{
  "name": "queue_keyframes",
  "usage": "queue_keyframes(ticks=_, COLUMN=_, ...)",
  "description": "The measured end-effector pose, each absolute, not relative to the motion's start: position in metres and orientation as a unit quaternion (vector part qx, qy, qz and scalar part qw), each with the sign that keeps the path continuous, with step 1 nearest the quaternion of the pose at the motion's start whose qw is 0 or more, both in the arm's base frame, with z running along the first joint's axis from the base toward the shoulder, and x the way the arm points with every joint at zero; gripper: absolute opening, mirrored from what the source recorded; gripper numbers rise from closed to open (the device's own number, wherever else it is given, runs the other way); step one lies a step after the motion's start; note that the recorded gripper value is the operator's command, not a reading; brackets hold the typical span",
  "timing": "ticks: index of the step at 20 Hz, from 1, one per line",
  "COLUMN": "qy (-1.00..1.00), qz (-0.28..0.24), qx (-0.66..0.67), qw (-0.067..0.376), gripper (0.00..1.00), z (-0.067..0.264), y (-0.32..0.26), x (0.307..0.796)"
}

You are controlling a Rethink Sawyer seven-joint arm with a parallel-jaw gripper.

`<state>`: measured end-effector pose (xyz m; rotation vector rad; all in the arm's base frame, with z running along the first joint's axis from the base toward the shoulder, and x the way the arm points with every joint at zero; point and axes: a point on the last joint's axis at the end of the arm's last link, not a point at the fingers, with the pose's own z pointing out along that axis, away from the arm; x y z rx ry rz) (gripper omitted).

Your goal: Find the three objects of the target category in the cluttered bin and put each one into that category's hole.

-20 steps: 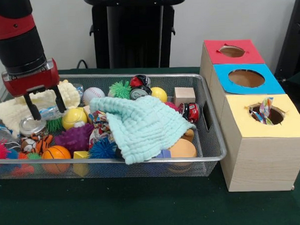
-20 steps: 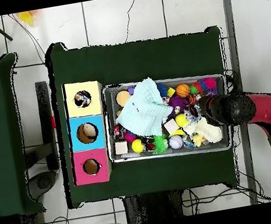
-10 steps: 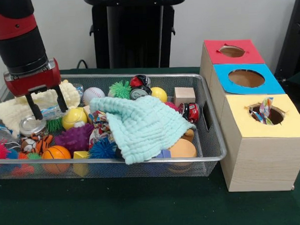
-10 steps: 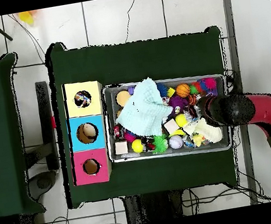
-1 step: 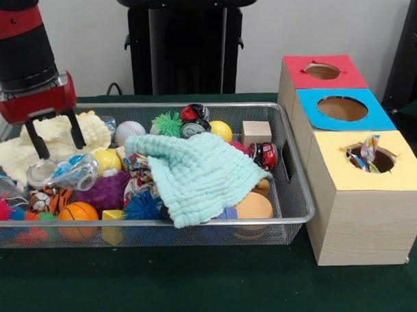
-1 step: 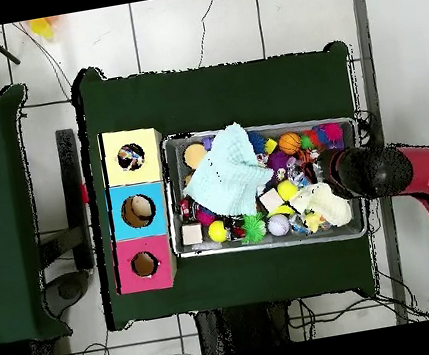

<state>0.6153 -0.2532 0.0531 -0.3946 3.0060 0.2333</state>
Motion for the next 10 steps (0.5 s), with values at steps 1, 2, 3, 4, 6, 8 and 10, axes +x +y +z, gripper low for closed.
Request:
queue_keyframes(ticks=1, qy=0.987, qz=0.076, qx=-0.129, qw=0.051, gripper=1.00, z=0.056, y=-0.254, x=0.616)
queue_keyframes(ticks=2, qy=0.988, qz=0.073, qx=-0.127, qw=0.053, gripper=1.00, z=0.065, y=-0.255, x=0.617)
queue_keyframes(ticks=3, qy=0.988, qz=0.071, qx=-0.127, qw=0.054, gripper=1.00, z=0.069, y=-0.255, x=0.617)
queue_keyframes(ticks=4, qy=0.988, qz=0.070, qx=-0.127, qw=0.054, gripper=1.00, z=0.071, y=-0.256, x=0.617)
queue_keyframes(ticks=6, qy=0.988, qz=0.067, qx=-0.129, qw=0.054, gripper=1.00, z=0.075, y=-0.256, x=0.617)
queue_keyframes(ticks=8, qy=0.988, qz=0.066, qx=-0.130, qw=0.054, gripper=1.00, z=0.076, y=-0.255, x=0.616)
queue_keyframes(ticks=10, qy=0.988, qz=0.067, qx=-0.130, qw=0.054, gripper=1.00, z=0.075, y=-0.254, x=0.616)
